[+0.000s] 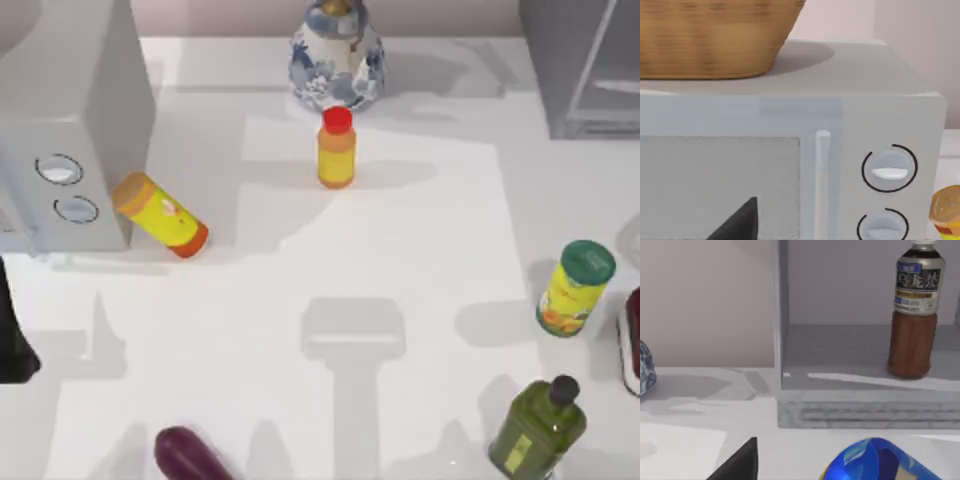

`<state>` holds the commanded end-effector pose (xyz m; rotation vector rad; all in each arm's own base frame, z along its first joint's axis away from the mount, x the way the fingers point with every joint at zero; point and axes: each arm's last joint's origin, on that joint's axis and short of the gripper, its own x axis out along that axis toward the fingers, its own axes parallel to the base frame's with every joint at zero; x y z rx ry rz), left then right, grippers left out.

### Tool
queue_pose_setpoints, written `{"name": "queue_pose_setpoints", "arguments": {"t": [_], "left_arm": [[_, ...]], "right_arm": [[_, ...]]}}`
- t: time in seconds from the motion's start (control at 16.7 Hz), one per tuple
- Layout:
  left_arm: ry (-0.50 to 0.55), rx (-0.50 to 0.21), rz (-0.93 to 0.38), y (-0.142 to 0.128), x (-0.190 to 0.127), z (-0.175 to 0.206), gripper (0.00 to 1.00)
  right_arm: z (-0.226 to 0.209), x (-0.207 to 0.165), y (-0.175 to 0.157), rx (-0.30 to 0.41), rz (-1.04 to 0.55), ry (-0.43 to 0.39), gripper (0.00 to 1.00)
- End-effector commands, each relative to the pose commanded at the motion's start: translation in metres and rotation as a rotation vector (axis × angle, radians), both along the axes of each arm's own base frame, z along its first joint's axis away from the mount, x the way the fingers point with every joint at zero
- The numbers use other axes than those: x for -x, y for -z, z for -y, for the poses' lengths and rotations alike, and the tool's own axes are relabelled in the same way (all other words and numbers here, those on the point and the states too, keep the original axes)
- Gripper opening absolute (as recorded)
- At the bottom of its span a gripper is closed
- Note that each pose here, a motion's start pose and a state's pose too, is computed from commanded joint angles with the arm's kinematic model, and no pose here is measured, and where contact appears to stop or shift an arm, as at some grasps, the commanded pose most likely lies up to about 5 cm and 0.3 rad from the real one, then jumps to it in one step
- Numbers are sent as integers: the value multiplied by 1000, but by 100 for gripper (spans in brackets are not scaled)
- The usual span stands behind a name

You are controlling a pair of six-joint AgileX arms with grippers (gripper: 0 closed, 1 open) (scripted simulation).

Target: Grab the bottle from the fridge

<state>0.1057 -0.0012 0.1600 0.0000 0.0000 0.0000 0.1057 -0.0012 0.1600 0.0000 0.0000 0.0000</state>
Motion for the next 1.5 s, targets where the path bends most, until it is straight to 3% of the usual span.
{"name": "queue_pose_setpoints", "arguments": {"t": [0.42, 0.78, 1.14, 1.5], "left_arm": [[0, 0, 0, 0, 0, 0, 100], [0, 0, 0, 0, 0, 0, 100], [0, 0, 0, 0, 0, 0, 100], [0, 0, 0, 0, 0, 0, 100]], "right_arm": [[5, -9, -11, 7, 26, 0, 100], [25, -46, -19, 17, 30, 4, 100], [61, -83, 9, -3, -25, 4, 100], [91, -97, 40, -7, -15, 1, 100]]}}
